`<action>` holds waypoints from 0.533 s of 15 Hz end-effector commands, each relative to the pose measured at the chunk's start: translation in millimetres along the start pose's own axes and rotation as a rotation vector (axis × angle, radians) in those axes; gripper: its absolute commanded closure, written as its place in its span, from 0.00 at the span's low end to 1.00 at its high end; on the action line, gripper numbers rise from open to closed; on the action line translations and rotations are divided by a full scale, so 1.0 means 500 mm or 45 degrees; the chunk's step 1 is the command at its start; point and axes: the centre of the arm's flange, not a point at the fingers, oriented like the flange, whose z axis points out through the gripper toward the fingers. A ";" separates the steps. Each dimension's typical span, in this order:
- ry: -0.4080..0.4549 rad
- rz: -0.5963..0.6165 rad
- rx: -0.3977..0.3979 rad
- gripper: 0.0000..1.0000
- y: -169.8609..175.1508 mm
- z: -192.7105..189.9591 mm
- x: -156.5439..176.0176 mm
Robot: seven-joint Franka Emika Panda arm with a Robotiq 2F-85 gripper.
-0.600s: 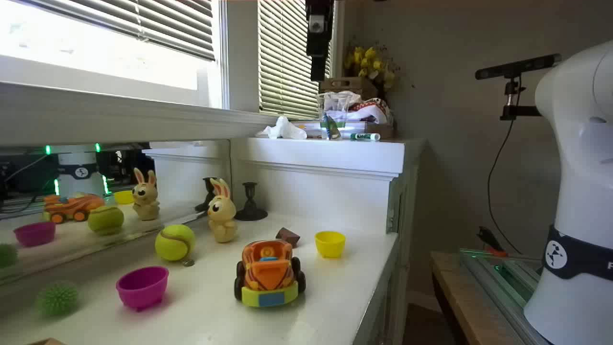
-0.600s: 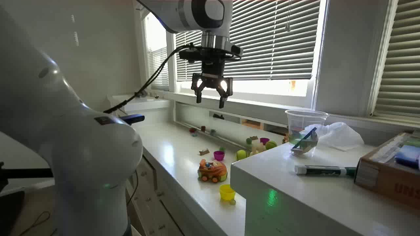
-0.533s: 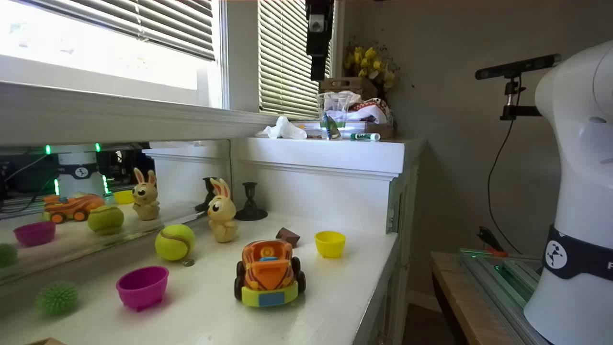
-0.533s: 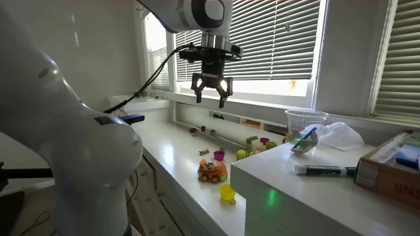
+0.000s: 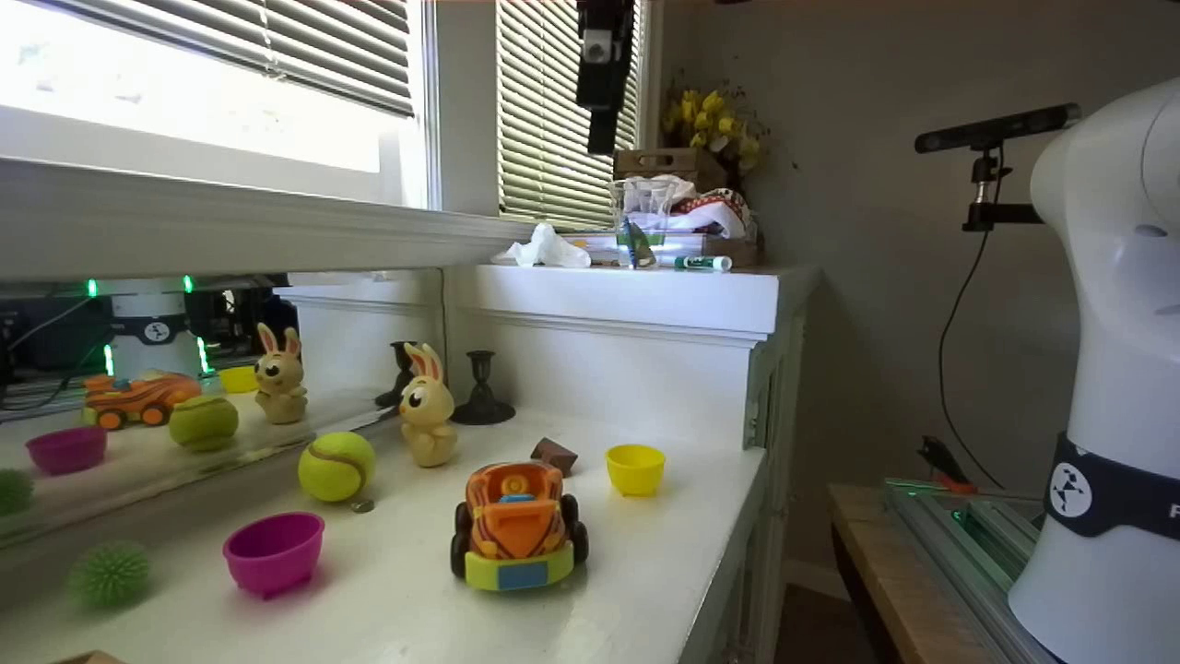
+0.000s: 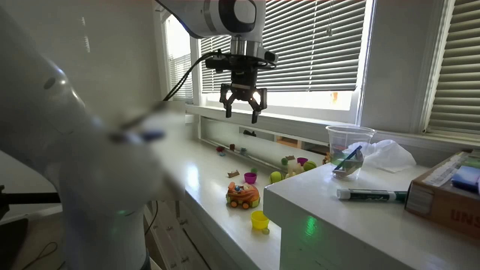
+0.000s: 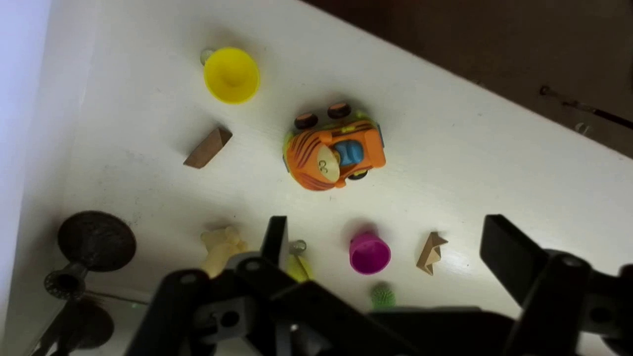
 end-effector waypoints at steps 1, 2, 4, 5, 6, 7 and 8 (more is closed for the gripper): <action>0.233 0.011 -0.075 0.00 0.006 0.002 0.051; 0.308 0.009 -0.092 0.00 0.005 -0.006 0.070; 0.466 -0.004 -0.135 0.00 -0.001 -0.029 0.109; 0.544 -0.009 -0.155 0.00 -0.004 -0.044 0.134; 0.622 -0.012 -0.173 0.00 -0.007 -0.058 0.153; 0.698 -0.032 -0.195 0.00 -0.009 -0.079 0.177; 0.774 -0.033 -0.223 0.00 -0.014 -0.099 0.196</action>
